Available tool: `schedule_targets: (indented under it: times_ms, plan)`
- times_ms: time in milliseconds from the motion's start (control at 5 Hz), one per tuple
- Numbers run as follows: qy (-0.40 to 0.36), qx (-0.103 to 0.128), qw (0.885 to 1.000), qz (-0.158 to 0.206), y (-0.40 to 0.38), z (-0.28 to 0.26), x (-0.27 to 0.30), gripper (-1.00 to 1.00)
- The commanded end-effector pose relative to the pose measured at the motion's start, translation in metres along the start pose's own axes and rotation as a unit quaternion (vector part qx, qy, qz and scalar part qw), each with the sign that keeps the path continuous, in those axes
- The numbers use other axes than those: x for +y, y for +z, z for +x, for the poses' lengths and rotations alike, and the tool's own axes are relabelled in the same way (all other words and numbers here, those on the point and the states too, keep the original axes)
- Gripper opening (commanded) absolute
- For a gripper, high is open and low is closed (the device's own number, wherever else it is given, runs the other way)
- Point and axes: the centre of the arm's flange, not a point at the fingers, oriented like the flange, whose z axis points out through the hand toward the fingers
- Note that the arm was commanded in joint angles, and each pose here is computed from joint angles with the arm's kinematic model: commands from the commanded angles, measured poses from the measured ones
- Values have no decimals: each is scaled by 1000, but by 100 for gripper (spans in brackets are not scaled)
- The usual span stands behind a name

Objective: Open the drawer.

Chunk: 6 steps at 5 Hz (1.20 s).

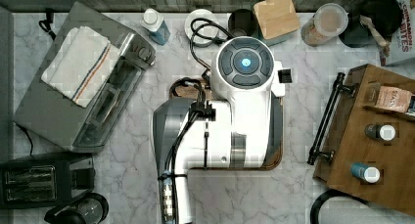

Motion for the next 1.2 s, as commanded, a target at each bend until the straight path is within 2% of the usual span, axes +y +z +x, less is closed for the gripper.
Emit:
schedule_targets:
  times_ms: [200,400,600,800,1000,1200]
  plan:
    - [1,-3,1000,-2,3,-2,3,100]
    - [-43,9,999,4,17,8,37,100]
    - [-71,26,997,-17,32,25,70,100]
    - [-87,33,995,-26,40,51,97,100]
    - [-84,23,995,-39,43,84,121,100]
    - [-82,43,995,-39,52,105,148,100]
